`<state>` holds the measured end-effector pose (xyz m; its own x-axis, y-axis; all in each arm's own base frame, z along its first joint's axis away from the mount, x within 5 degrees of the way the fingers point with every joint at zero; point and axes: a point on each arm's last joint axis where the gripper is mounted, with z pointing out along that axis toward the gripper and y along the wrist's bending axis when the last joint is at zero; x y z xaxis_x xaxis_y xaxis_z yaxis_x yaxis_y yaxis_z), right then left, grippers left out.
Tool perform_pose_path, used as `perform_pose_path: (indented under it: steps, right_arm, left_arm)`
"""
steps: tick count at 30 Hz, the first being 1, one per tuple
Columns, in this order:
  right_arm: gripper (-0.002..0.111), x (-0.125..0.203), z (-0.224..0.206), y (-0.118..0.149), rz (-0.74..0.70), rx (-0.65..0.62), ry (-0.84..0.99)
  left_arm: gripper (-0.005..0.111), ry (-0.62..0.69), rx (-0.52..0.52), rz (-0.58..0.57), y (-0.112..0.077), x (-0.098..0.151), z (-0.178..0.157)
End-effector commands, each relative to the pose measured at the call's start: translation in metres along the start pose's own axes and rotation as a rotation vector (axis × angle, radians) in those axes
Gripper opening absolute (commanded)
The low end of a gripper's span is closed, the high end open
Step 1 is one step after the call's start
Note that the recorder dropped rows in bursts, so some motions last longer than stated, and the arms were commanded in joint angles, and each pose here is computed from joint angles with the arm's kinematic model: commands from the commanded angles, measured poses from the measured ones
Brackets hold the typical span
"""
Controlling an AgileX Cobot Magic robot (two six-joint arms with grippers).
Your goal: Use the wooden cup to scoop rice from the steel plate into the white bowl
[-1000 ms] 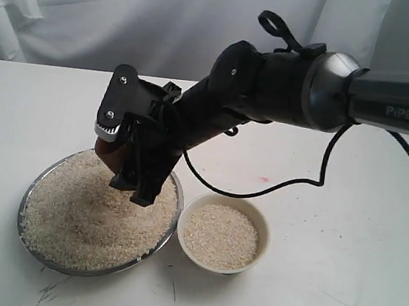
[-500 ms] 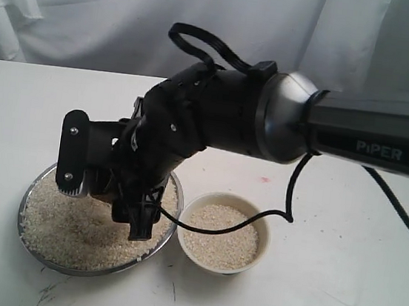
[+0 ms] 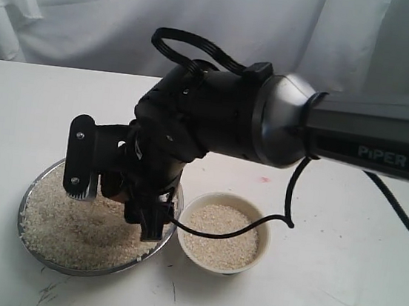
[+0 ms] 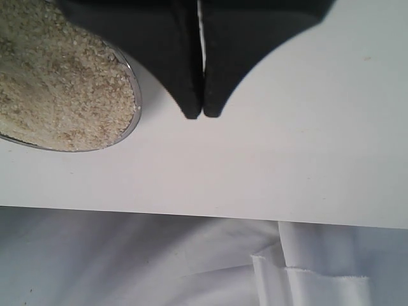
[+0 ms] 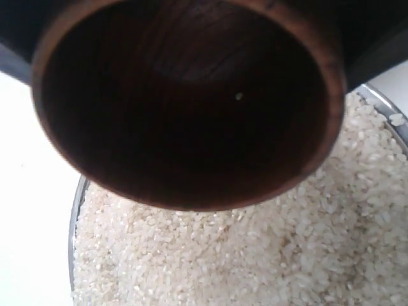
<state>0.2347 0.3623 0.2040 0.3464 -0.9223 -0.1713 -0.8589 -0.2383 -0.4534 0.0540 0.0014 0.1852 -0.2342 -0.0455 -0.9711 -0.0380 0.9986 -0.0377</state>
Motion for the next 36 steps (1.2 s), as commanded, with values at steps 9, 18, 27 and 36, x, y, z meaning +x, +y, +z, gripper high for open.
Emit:
perform_pose_path:
  steps: [9,18,27,36]
  right_arm:
    - [0.000,-0.008,-0.011,-0.001,0.140,-0.003,-0.093]
    - [0.000,0.007,-0.006,-0.015,-0.075,0.120,0.039]
    - [0.000,0.018,0.015,-0.012,-0.118,0.118,0.168]
    - [0.000,0.019,0.014,-0.010,-0.095,0.097,0.178]
  left_arm:
    - [0.000,-0.006,-0.001,-0.002,0.000,0.001,0.000]
    - [0.000,-0.006,-0.001,-0.002,0.000,0.001,0.000]
    - [0.000,-0.006,-0.001,-0.002,0.000,0.001,0.000]
    - [0.000,-0.006,-0.001,-0.002,0.000,0.001,0.000]
